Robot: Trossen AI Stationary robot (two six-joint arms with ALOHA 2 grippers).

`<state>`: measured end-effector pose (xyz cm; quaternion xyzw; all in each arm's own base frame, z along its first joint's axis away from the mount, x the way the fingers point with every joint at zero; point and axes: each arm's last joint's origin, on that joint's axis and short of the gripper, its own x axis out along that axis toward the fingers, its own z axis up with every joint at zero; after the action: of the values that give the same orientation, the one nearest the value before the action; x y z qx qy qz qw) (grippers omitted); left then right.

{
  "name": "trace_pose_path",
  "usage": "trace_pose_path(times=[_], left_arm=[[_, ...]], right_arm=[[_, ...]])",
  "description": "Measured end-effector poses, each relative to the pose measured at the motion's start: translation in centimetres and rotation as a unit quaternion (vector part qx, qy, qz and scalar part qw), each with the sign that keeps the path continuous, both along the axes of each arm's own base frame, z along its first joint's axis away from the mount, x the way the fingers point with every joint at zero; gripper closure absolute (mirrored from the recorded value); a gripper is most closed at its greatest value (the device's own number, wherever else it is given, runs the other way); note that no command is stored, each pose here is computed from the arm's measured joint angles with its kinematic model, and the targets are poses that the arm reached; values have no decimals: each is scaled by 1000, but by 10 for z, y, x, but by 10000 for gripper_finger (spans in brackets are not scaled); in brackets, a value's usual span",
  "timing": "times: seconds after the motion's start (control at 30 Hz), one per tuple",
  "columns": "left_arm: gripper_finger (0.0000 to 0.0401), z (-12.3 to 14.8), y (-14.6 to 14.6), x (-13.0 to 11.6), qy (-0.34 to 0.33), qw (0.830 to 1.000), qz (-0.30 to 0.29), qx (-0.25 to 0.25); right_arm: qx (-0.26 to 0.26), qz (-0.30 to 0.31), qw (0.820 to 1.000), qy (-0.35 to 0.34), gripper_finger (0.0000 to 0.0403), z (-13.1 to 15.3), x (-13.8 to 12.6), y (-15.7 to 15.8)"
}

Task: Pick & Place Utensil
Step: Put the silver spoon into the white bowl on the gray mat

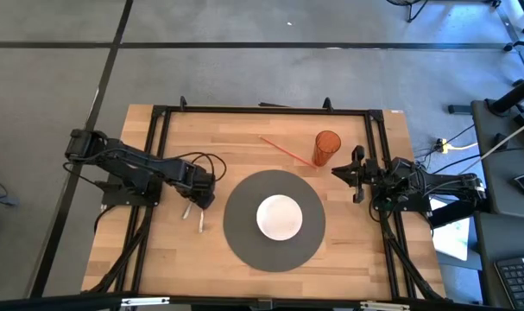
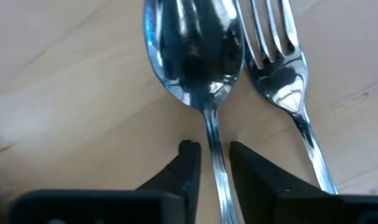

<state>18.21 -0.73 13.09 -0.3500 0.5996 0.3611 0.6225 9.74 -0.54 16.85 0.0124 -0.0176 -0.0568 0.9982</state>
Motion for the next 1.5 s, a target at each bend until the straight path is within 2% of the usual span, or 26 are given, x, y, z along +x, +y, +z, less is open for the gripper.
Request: trace_pose_path(times=[0.17,0.33,0.4,0.5,0.57,0.63,0.77,0.83,0.93,1.07,1.13,1.27,1.37,1.5], left_arm=[[388,0,0,0,-2,1000,-8,5],[389,4,2,2,4,999,-17,32],[392,8,3,5,13,997,-31,65],[393,27,4,16,1,993,-50,106],[394,41,2,25,-12,991,-71,115],[394,55,-1,34,-24,985,-111,132],[395,93,-14,62,-92,964,-200,147],[395,109,-23,76,-106,945,-260,166],[395,133,-38,103,-126,906,-345,211],[394,152,-59,146,-115,852,-437,263],[393,158,-69,166,-81,824,-478,294],[393,151,-86,203,19,761,-557,332],[392,137,-97,225,73,719,-613,319],[391,108,-110,250,123,654,-684,299]], right_arm=[[1,0,1000,0,360,0,0,0],[1,0,1000,0,360,0,0,0],[1,0,1000,0,360,0,0,0],[1,0,1000,0,360,0,0,0],[1,0,1000,0,360,0,0,0],[1,0,1000,0,360,0,0,0],[1,0,1000,0,360,0,0,0],[1,0,1000,0,360,0,0,0],[0,0,1000,0,360,0,0,0],[-1,-1,1000,0,360,0,0,0],[-1,-1,1000,0,360,0,0,0],[-1,-1,1000,0,360,0,0,0],[-1,-1,1000,0,360,0,0,0],[-1,0,1000,0,360,0,0,0]])
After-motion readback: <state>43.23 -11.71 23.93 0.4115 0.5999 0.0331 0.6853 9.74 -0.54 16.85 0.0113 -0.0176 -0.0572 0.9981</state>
